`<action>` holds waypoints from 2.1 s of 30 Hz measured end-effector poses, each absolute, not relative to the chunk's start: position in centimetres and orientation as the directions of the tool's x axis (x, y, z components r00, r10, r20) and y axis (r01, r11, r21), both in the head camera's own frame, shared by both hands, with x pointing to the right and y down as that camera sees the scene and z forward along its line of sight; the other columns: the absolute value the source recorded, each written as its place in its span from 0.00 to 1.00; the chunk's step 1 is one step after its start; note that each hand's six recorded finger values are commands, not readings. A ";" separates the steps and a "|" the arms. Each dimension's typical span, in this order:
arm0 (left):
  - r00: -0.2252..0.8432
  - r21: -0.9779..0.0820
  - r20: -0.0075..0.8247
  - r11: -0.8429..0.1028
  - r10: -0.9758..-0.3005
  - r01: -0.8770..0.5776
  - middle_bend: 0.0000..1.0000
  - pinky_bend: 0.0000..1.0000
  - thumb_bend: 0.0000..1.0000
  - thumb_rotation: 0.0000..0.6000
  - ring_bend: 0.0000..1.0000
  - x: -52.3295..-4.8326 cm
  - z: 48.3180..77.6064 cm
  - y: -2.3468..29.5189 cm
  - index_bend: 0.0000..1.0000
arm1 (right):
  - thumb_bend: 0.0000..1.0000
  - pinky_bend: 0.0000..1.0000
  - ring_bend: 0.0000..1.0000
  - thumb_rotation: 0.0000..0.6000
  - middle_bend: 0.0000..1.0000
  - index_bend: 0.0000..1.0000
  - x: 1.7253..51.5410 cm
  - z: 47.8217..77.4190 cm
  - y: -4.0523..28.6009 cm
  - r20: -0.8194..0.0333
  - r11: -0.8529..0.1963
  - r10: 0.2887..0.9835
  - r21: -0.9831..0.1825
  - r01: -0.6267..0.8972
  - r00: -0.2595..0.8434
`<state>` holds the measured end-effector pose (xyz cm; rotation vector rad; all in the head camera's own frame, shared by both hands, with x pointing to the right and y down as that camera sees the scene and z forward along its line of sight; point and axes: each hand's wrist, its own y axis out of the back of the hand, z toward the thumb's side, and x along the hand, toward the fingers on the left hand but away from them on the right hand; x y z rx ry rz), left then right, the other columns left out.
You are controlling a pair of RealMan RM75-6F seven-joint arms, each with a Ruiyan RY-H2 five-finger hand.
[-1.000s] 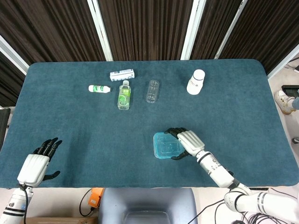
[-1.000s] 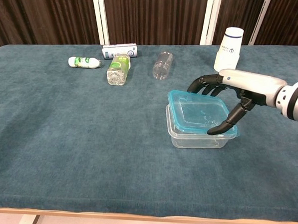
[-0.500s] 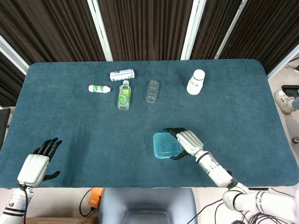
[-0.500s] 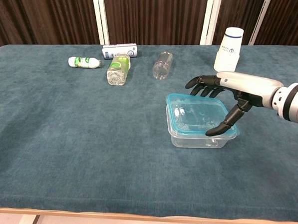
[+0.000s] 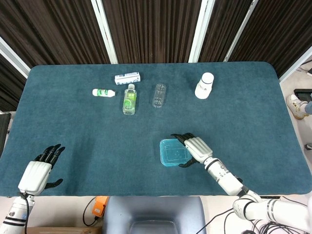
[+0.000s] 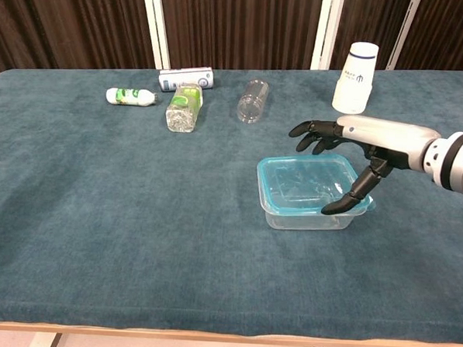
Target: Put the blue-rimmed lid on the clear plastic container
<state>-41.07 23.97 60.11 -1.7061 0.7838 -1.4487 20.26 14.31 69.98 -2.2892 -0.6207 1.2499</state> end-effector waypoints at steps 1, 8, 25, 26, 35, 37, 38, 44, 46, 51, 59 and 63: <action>0.171 -0.848 0.525 -0.530 -0.834 0.017 0.08 0.34 0.42 1.00 0.10 -41.1 60.1 24.0 0.11 | 0.24 0.20 0.17 1.00 0.23 0.20 20.3 70.0 14.3 -0.652 -0.794 0.582 -0.584 0.169 0.486; 0.173 -0.848 0.525 -0.530 -0.834 0.017 0.08 0.34 0.42 1.00 0.10 -41.0 60.1 24.0 0.11 | 0.24 0.16 0.12 1.00 0.19 0.17 20.4 69.9 14.3 -0.652 -0.796 0.581 -0.579 0.173 0.488; 0.173 -0.847 0.526 -0.532 -0.833 0.013 0.08 0.34 0.42 1.00 0.10 -41.1 60.1 24.0 0.11 | 0.24 0.03 0.03 1.00 0.10 0.04 22.5 68.3 16.3 -0.665 -0.804 0.519 -0.593 0.043 0.538; 0.172 -0.847 0.525 -0.531 -0.833 0.013 0.08 0.34 0.42 1.00 0.10 -41.1 60.1 24.0 0.11 | 0.24 0.03 0.03 1.00 0.10 0.04 22.8 68.2 16.5 -0.661 -0.796 0.519 -0.605 0.024 0.543; 0.174 -0.842 0.533 -0.539 -0.828 0.013 0.08 0.34 0.42 1.00 0.10 -41.0 60.1 24.1 0.11 | 0.24 0.02 0.03 1.00 0.10 0.04 25.1 68.8 17.7 -0.651 -0.736 0.527 -0.671 -0.091 0.546; 0.176 -0.841 0.534 -0.541 -0.827 0.012 0.08 0.34 0.42 1.00 0.10 -41.0 60.2 24.1 0.11 | 0.24 0.02 0.03 1.00 0.10 0.04 25.1 69.0 17.8 -0.653 -0.737 0.523 -0.669 -0.094 0.548; 0.176 -0.841 0.534 -0.541 -0.827 0.012 0.08 0.34 0.42 1.00 0.10 -41.0 60.2 24.1 0.11 | 0.24 0.02 0.03 1.00 0.10 0.04 25.0 69.2 17.8 -0.654 -0.739 0.520 -0.667 -0.094 0.550; 0.173 -0.840 0.536 -0.542 -0.827 0.012 0.08 0.34 0.42 1.00 0.10 -41.0 60.2 24.0 0.11 | 0.24 0.02 0.03 1.00 0.10 0.04 24.5 69.7 18.1 -0.658 -0.752 0.501 -0.652 -0.093 0.562; 0.174 -0.840 0.536 -0.543 -0.826 0.011 0.08 0.34 0.42 1.00 0.10 -41.0 60.2 24.0 0.11 | 0.24 0.02 0.03 1.00 0.10 0.04 24.4 69.8 18.1 -0.660 -0.757 0.496 -0.647 -0.092 0.564; 0.174 -0.839 0.537 -0.544 -0.825 0.011 0.08 0.34 0.42 1.00 0.10 -41.0 60.2 24.0 0.11 | 0.24 0.02 0.03 1.00 0.10 0.04 24.1 70.2 18.2 -0.666 -0.764 0.489 -0.638 -0.092 0.563; 0.173 -0.839 0.537 -0.544 -0.826 0.010 0.08 0.34 0.42 1.00 0.10 -41.1 60.2 24.0 0.11 | 0.24 0.02 0.03 1.00 0.10 0.04 23.9 70.5 18.4 -0.672 -0.771 0.481 -0.630 -0.094 0.563; 0.174 -0.839 0.537 -0.544 -0.826 0.010 0.08 0.34 0.42 1.00 0.10 -41.0 60.1 24.0 0.11 | 0.24 0.02 0.03 1.00 0.10 0.04 23.9 70.5 18.4 -0.672 -0.770 0.481 -0.630 -0.095 0.563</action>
